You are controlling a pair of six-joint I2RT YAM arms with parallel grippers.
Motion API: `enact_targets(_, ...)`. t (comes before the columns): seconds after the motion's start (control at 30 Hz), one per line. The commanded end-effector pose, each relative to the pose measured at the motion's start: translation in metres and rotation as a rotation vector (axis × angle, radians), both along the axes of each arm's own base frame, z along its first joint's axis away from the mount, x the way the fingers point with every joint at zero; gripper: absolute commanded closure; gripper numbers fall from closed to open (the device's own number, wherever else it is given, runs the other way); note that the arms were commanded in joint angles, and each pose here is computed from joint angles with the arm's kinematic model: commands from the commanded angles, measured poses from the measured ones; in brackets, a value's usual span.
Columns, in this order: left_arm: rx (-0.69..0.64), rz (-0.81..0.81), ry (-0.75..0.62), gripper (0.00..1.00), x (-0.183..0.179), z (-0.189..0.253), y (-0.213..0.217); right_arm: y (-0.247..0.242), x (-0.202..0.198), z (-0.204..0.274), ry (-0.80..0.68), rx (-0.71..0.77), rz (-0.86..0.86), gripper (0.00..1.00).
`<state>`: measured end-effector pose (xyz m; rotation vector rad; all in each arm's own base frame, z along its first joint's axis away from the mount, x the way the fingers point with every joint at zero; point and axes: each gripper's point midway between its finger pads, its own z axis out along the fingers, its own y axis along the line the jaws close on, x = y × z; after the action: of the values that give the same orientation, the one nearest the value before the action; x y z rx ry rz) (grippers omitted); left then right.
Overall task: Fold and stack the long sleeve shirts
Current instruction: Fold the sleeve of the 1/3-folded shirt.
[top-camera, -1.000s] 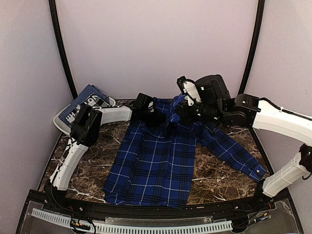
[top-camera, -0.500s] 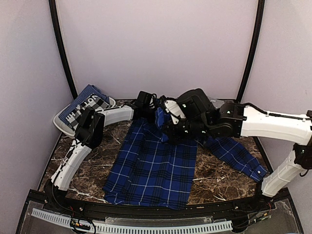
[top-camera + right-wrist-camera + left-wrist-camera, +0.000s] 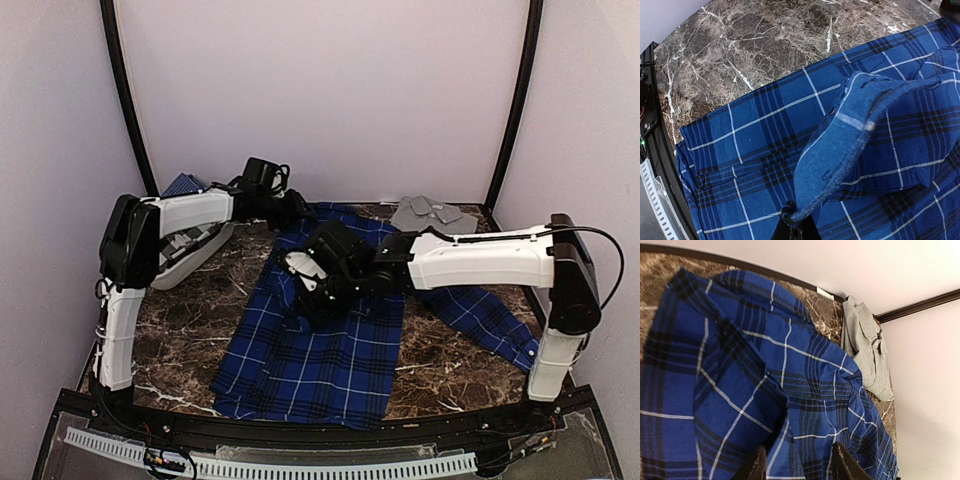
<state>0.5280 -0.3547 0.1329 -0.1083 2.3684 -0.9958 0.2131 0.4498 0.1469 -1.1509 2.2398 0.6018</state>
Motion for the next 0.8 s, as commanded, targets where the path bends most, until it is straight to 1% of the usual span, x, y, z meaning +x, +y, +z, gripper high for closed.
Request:
enact_targets(0.0, 0.078, 0.020, -0.052, 0.56, -0.012, 0.027, 0.040, 0.034, -0.007, 0.010, 0.038, 0.097, 0.072, 1.00)
enact_targets(0.13, 0.094, 0.039, -0.048, 0.56, -0.032, 0.031, 0.070, 0.050, -0.015, -0.003, 0.094, 0.110, 0.105, 1.00)
enact_targets(0.2, 0.102, 0.038, -0.048, 0.55, -0.050, 0.035, 0.083, 0.057, -0.021, -0.013, 0.112, 0.100, 0.119, 1.00)
enact_targets(0.33, 0.114, 0.022, -0.051, 0.55, -0.079, 0.041, 0.096, 0.065, -0.035, -0.027, 0.141, 0.087, 0.142, 1.00)
enact_targets(0.47, 0.123, 0.014, -0.047, 0.55, -0.103, 0.043, 0.107, 0.073, -0.046, -0.031, 0.171, 0.106, 0.154, 1.00)
enact_targets(0.77, 0.159, 0.024, -0.006, 0.55, -0.142, 0.027, 0.129, 0.089, -0.055, -0.041, 0.196, 0.116, 0.161, 1.00)
